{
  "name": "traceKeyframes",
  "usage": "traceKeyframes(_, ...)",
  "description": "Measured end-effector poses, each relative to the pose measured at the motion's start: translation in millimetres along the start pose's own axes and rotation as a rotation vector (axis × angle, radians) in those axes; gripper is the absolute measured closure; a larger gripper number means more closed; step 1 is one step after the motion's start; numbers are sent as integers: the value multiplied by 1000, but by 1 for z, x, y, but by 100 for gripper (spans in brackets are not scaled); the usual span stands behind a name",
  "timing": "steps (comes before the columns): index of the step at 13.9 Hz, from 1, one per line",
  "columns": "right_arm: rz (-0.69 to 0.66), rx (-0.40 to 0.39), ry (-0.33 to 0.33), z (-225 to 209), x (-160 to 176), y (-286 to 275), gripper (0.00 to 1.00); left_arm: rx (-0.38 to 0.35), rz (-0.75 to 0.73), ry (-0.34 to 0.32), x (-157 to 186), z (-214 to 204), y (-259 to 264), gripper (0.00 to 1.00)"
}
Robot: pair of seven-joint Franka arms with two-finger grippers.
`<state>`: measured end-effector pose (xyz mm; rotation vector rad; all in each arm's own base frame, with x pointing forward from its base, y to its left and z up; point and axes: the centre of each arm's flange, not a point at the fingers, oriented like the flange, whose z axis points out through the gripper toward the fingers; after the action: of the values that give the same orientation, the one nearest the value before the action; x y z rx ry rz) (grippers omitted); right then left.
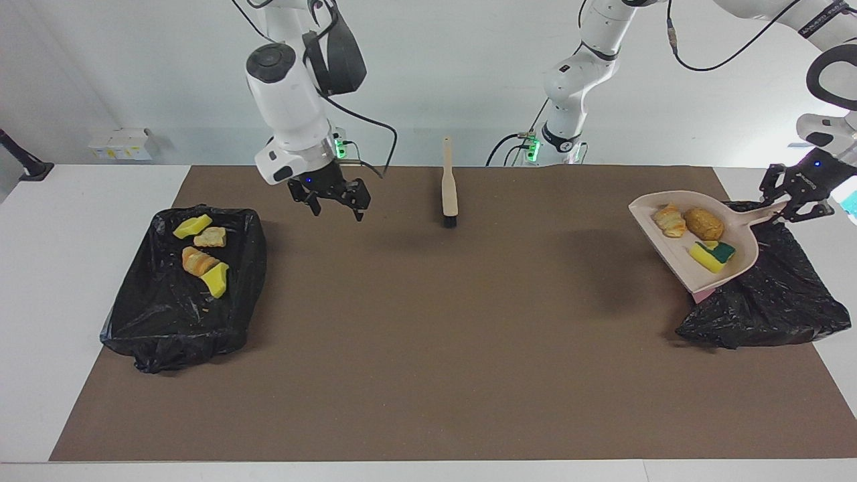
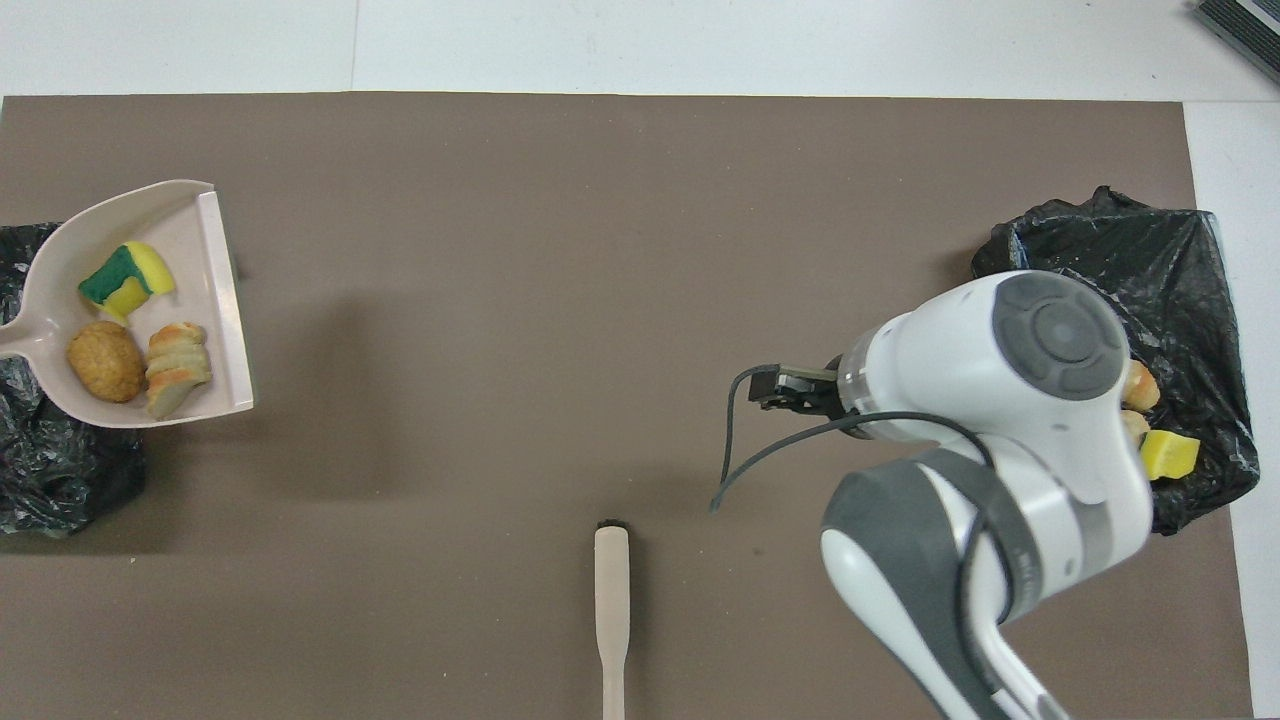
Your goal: Sweep and dump trash in bin
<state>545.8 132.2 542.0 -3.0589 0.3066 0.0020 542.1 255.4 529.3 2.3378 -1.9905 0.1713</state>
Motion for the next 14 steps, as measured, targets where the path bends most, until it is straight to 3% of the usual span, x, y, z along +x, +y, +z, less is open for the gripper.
traceKeyframes(6,-45,-108,-12,-98,-6,28,0,-1,38,-144,-50,-20,-4,68)
traceKeyframes(14,-37,-111,-15,-120,-4,48,0,70,109,-476,-92,-38,-22,68)
